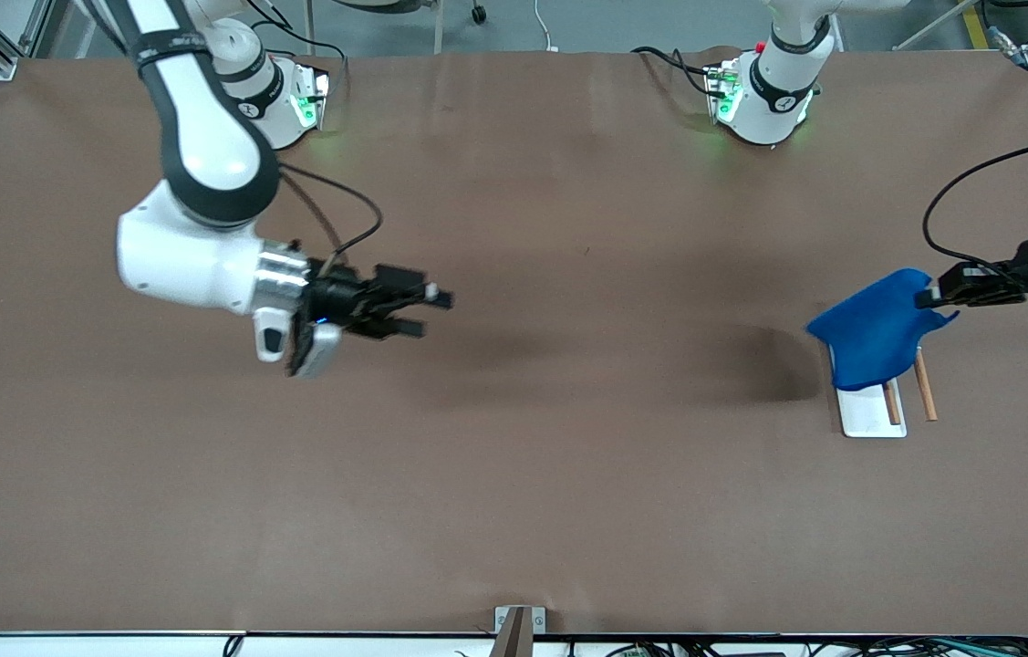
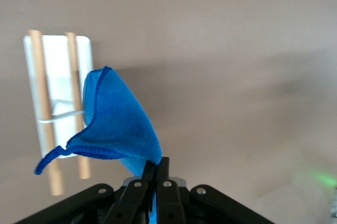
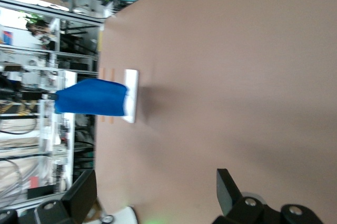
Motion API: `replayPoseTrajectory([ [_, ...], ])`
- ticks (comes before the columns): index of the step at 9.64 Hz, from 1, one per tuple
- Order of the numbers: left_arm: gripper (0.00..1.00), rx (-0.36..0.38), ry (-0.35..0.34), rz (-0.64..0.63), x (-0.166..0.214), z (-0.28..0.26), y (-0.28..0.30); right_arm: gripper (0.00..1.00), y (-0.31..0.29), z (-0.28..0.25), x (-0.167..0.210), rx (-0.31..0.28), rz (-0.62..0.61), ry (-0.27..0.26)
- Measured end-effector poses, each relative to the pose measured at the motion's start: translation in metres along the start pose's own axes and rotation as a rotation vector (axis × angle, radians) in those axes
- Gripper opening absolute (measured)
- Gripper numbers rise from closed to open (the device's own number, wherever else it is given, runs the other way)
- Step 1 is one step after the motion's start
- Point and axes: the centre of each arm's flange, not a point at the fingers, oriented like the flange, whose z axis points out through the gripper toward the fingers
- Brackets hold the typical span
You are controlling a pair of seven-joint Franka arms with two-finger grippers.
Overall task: Right arm passes towel to left arm to hang
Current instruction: 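Drape the towel over the dowels with the left gripper while the right gripper withdraws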
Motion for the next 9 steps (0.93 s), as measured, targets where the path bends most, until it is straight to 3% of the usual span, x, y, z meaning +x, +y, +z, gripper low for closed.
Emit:
replayPoseTrajectory([
  [2,0.04,0.06,-0.012,0.053,-0.002,-0.002,-0.05,1.0,0.064,-0.065,0.005,-0.159,-0.013,-0.09],
  [5,0.04,0.066,-0.023,0.103,-0.019,0.003,-0.123,1.0,0.123,-0.159,-0.005,-0.391,-0.011,-0.228],
  [6,0.04,0.068,-0.034,0.115,-0.022,0.008,-0.137,1.0,0.13,-0.189,-0.007,-0.475,0.017,-0.227],
  [9,0.07,0.07,-0.069,0.088,-0.03,0.025,-0.171,1.0,0.096,-0.252,-0.006,-0.761,0.122,-0.159],
])
